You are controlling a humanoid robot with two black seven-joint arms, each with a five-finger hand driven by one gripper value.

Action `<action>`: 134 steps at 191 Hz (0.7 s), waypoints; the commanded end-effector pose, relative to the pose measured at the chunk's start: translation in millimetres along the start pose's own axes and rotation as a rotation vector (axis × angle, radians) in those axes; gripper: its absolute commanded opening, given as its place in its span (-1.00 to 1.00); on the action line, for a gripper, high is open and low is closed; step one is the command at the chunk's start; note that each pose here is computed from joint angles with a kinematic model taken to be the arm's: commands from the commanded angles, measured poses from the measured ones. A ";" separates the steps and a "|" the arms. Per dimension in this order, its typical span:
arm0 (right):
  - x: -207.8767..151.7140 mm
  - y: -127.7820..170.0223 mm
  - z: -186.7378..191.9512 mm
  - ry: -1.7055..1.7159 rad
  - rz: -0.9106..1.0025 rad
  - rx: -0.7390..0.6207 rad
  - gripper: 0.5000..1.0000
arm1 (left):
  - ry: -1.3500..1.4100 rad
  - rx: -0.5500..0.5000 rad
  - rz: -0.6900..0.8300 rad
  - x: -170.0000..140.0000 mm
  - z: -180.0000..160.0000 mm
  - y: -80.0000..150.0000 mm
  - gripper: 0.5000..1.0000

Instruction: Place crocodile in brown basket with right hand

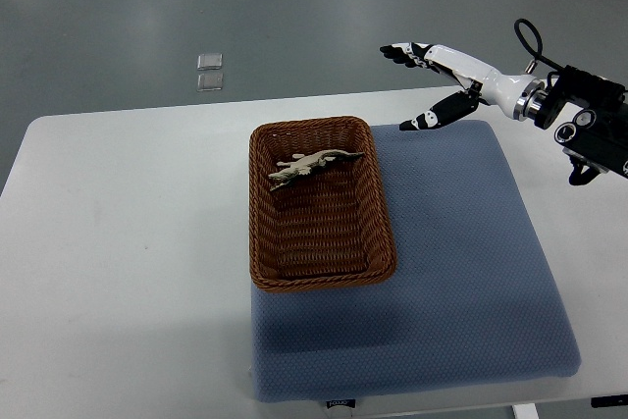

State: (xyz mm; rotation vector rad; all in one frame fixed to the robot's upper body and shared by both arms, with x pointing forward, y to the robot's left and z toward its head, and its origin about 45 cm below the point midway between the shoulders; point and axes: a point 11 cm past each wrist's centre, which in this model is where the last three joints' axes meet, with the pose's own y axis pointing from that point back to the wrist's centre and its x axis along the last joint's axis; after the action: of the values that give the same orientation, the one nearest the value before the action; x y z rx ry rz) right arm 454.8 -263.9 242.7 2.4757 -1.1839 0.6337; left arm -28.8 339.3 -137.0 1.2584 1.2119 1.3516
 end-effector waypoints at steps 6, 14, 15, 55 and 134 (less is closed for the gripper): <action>-2.3 8.5 14.7 -0.236 0.074 -0.005 0.72 | 0.000 0.001 0.000 0.0 -0.5 0.0 1.00; -5.8 10.5 20.9 -0.310 0.086 -0.018 0.72 | 0.000 -0.001 0.000 0.0 0.4 0.0 1.00; -5.8 10.5 20.9 -0.310 0.086 -0.018 0.72 | 0.000 -0.001 0.000 0.0 0.5 0.0 1.00; -1.6 16.8 48.5 -0.699 0.223 -0.169 0.72 | 0.000 -0.002 0.000 0.0 0.6 0.0 1.00; 0.9 24.8 66.9 -1.135 0.312 -0.229 0.73 | 0.000 -0.002 0.000 0.0 0.6 0.0 1.00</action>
State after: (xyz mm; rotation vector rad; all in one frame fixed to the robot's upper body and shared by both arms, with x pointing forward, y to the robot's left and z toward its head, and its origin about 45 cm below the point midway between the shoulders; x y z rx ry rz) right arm 452.0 -310.4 186.5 2.3908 -1.8342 -0.9221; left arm -28.9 339.3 -137.0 1.2581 1.2116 1.3518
